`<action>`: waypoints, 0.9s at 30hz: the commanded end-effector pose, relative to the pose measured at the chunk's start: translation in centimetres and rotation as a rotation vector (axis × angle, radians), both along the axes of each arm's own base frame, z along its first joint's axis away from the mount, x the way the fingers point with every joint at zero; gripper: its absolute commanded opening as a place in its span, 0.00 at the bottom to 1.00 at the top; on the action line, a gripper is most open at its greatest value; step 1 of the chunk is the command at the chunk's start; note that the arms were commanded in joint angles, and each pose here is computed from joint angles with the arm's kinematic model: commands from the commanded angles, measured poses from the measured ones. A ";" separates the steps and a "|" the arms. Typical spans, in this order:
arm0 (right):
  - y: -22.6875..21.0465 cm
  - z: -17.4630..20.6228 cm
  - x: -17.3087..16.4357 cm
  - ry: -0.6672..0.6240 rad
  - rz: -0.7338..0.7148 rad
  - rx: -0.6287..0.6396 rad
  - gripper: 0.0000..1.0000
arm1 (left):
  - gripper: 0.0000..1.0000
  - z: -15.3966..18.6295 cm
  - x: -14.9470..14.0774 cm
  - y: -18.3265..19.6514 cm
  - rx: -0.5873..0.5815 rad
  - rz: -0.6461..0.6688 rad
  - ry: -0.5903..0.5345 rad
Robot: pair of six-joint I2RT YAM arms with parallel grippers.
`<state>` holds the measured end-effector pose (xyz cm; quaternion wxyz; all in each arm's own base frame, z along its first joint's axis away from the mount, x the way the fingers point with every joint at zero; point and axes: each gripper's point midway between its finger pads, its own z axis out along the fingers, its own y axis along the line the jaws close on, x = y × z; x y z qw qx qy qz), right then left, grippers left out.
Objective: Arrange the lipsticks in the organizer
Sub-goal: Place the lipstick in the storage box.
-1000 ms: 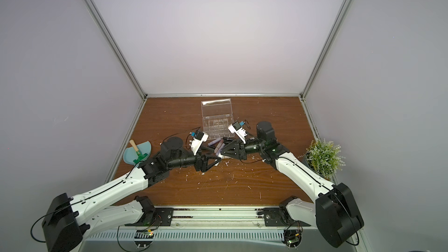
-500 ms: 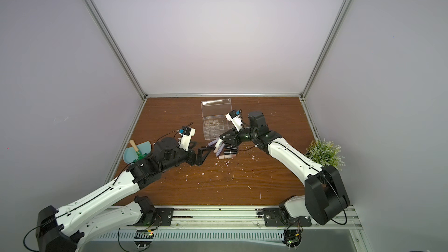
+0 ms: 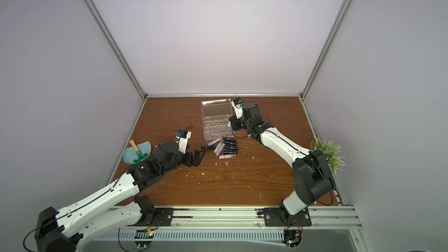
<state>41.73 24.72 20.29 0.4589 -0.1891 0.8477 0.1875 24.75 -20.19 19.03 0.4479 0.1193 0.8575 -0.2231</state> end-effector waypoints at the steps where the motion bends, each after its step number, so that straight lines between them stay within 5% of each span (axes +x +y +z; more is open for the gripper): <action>1: -0.5 2.7 2.5 -0.149 -0.079 -0.047 0.05 | 1.00 -0.6 0.5 0.7 0.022 0.037 0.000; 27: 1.7 -2.0 3.6 -0.278 -0.099 -0.177 0.04 | 1.00 -1.8 0.8 1.1 0.056 0.053 -0.010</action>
